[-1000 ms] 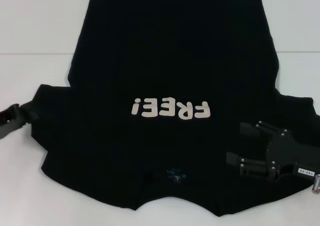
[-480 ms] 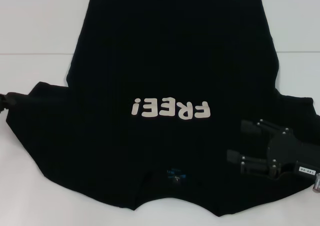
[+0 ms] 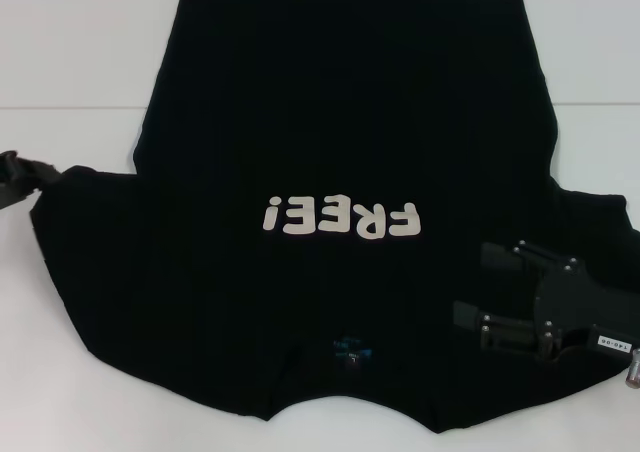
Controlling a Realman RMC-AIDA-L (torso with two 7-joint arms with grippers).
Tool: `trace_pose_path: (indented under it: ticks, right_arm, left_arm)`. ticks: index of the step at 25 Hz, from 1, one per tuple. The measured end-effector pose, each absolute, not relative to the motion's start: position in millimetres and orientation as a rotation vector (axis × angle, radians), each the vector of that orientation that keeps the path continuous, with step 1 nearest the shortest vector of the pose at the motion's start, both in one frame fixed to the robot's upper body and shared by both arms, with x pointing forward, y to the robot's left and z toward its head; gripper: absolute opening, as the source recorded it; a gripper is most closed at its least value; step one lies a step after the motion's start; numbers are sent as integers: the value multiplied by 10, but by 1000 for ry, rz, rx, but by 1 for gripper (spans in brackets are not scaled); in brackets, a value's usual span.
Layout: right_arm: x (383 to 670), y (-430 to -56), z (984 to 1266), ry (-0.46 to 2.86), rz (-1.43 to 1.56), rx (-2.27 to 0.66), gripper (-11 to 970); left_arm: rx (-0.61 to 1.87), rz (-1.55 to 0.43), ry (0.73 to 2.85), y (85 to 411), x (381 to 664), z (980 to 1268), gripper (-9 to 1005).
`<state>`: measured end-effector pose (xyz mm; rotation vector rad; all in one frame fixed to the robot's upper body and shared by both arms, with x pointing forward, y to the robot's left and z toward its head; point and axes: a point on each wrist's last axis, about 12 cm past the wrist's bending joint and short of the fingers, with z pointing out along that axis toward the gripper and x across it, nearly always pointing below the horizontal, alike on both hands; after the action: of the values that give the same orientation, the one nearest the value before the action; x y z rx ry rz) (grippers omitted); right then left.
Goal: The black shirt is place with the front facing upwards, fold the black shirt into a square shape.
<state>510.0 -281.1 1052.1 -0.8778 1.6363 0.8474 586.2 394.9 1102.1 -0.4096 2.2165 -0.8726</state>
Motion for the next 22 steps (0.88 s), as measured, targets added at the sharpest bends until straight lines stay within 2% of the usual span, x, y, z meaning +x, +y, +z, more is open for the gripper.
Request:
trace_pose_path:
  ticks: [11,16,22]
  right_arm:
    - [5092,-2808,10515,1638,849,-876,870]
    - [5087,-2807,10511,1639,851,-876,869]
    - [5084,-2809,10509,1639,851,-874,867]
  left_arm:
    - [-222,-1066,2220,3393,6027,11165,36]
    - [-184,-1110,2235,3086,6046,11072,38]
    - [-199,-1100,2241,2981,6034,10970,41]
